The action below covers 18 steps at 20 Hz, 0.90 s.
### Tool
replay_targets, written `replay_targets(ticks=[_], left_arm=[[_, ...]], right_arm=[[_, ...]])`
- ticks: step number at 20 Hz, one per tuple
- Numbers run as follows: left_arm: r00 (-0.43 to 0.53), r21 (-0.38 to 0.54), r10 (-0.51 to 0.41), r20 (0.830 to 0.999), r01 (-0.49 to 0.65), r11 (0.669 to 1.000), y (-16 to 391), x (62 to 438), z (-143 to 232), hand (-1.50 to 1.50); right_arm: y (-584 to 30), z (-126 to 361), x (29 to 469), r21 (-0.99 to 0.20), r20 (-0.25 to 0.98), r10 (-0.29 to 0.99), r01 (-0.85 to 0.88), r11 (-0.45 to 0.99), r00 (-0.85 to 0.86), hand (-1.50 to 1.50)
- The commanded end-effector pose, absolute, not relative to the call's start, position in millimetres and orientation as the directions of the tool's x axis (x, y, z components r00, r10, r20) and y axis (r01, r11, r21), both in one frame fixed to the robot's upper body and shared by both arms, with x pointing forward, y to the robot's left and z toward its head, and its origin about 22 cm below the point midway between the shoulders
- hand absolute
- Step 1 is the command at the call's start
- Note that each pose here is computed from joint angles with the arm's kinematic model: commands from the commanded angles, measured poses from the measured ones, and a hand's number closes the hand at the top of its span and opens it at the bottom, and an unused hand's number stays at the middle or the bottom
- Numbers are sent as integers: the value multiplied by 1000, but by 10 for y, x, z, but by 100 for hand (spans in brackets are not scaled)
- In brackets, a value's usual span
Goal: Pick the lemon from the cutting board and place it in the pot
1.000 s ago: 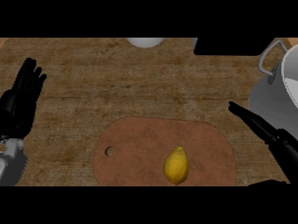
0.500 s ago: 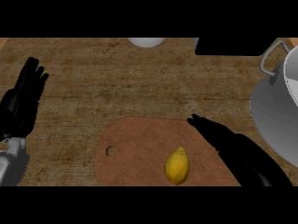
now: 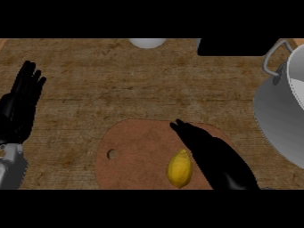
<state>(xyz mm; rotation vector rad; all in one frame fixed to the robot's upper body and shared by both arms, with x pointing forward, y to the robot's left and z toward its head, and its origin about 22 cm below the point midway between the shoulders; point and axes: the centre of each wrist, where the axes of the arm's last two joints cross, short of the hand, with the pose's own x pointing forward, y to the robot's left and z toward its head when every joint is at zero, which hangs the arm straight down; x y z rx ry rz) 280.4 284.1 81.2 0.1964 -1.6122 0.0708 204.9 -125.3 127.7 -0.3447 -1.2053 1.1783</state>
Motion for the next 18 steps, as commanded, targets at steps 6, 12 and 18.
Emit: replay_targets(ticks=[6, 12, 18], left_arm=[[-40, 70, -79, 996, -176, 982, 2714, 2874, 753, 0], [-39, 81, -89, 995, -172, 982, 2815, 2637, 850, 0], [-45, 65, -74, 996, -172, 983, 2702, 2883, 815, 0]], right_arm=[[-1297, 1093, 2012, -778, 446, 893, -517, 358, -52, -150], [-1128, 829, 2200, -783, 465, 883, -499, 371, -72, -150], [-1250, 736, 2141, -788, 426, 904, -501, 357, -26, -150]])
